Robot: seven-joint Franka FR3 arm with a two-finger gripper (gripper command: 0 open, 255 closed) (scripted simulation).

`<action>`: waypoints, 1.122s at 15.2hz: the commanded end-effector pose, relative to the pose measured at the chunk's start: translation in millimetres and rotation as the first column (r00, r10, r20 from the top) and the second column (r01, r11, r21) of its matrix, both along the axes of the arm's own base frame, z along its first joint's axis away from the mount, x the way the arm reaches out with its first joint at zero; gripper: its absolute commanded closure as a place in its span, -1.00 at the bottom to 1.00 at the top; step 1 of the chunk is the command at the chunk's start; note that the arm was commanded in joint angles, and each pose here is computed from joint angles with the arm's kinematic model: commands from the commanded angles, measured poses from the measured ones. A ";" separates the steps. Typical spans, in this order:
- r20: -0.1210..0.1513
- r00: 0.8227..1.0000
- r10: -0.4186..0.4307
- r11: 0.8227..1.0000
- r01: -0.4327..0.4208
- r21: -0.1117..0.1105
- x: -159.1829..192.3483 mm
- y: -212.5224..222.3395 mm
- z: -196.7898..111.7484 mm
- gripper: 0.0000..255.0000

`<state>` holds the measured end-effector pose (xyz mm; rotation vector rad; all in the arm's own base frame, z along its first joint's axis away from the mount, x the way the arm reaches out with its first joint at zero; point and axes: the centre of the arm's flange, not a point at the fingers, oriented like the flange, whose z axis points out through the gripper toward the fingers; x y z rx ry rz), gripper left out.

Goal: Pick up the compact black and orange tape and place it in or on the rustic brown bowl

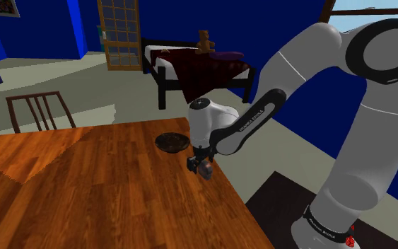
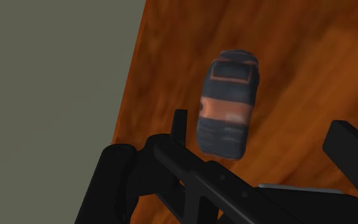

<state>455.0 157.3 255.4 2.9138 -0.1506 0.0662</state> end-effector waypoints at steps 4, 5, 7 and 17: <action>0.000 1.000 0.000 1.000 0.000 0.000 1.2 -2.5 -8.5 -1.00; 0.000 1.000 0.000 1.000 0.000 0.000 1.2 -2.5 -8.5 -1.00; 0.000 1.000 0.000 1.000 0.000 0.000 1.2 -2.5 -8.5 -1.00; 0.000 1.000 0.000 1.000 0.000 0.000 1.0 -2.6 -8.3 1.00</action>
